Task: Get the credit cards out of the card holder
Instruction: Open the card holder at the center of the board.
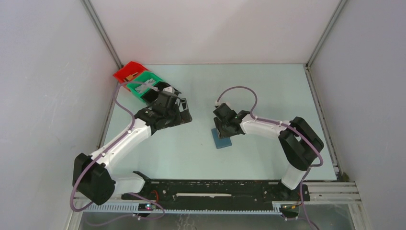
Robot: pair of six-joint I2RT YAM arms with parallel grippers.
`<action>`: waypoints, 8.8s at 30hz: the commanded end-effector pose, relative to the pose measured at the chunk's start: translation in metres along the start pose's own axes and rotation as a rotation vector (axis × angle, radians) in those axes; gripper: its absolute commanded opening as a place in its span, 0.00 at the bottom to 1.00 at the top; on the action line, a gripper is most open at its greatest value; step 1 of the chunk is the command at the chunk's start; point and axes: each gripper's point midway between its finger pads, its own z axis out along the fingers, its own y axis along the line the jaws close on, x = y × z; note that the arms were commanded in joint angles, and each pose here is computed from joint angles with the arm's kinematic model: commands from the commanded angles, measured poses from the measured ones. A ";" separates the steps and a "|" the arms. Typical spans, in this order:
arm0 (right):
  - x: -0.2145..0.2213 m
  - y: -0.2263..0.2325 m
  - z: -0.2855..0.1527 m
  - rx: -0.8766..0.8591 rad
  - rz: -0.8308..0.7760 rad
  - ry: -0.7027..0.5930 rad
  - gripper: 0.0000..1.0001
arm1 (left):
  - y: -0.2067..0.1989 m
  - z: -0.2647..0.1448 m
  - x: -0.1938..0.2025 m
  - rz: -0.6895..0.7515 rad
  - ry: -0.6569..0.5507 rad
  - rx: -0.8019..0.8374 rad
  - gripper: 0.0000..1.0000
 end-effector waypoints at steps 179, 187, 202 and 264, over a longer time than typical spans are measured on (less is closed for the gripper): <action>0.022 -0.002 -0.102 -0.543 0.533 -0.282 0.55 | -0.215 0.045 0.067 0.008 0.535 0.701 0.97; 0.039 -0.053 -0.062 -0.306 0.629 -0.234 0.52 | -0.188 0.053 0.097 -0.012 0.596 0.628 0.96; 0.076 -0.087 -0.032 -0.236 0.728 -0.140 0.51 | -0.175 0.067 0.123 -0.028 0.651 0.603 0.96; 0.022 -0.036 -0.106 -0.575 0.588 -0.349 0.22 | -0.229 0.044 0.082 0.021 0.550 0.719 0.99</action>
